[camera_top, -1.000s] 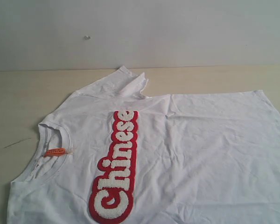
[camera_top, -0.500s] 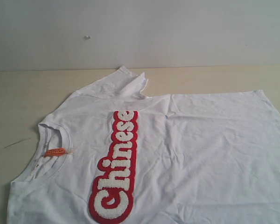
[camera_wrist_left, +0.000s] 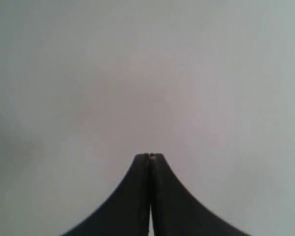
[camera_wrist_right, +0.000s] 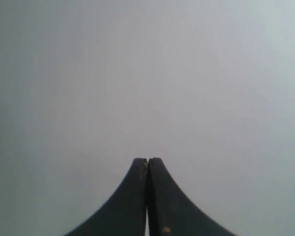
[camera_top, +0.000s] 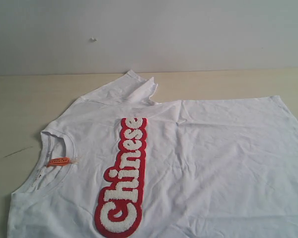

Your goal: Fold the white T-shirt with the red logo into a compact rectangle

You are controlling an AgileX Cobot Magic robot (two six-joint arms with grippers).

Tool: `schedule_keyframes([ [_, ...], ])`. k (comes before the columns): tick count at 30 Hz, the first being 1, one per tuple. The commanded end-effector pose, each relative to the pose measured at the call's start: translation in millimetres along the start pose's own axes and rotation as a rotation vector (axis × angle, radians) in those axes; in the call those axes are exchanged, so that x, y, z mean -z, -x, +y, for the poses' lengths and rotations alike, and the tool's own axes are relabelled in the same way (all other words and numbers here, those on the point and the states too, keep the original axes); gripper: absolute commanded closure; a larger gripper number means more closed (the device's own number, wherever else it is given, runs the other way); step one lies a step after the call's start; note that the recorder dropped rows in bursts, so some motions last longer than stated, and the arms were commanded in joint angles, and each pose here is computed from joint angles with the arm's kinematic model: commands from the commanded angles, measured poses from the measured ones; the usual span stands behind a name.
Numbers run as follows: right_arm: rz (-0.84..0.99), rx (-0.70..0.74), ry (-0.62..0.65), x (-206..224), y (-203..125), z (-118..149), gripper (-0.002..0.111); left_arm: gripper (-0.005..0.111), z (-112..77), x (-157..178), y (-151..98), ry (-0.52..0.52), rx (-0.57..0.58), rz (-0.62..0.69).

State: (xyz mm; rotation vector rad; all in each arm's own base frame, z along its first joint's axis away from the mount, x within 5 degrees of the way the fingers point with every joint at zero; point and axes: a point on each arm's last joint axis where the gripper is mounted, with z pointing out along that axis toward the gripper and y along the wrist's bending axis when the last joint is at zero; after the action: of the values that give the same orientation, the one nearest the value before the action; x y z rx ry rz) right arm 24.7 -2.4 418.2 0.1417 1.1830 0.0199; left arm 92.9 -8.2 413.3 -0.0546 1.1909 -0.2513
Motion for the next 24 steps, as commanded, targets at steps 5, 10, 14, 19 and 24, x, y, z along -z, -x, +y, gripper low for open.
schedule_keyframes([
  [5, 0.357, 0.202, -0.030, -62.8, -23.1, -5.1, 0.108, 0.107, 21.3, -57.1, -53.0, 0.159, 0.036, 0.349],
  [10, 0.673, 0.184, -0.039, -112.2, -62.9, -10.0, 0.108, 0.107, 15.3, -83.7, -115.7, 0.104, -0.155, 0.657],
  [14, 0.880, 0.226, -0.024, -142.8, -93.3, -14.1, 0.108, 0.107, 1.9, -102.4, -166.8, 0.006, -0.330, 0.897],
  [19, 1.081, 0.242, 0.062, -176.7, -123.0, -12.5, 0.108, 0.107, -19.4, -128.7, -205.6, -0.231, -0.413, 1.187],
  [24, 1.361, 0.435, 0.272, -190.6, -143.3, -11.1, 0.108, 0.107, -50.4, -141.4, -217.5, -0.875, -0.477, 1.504],
])
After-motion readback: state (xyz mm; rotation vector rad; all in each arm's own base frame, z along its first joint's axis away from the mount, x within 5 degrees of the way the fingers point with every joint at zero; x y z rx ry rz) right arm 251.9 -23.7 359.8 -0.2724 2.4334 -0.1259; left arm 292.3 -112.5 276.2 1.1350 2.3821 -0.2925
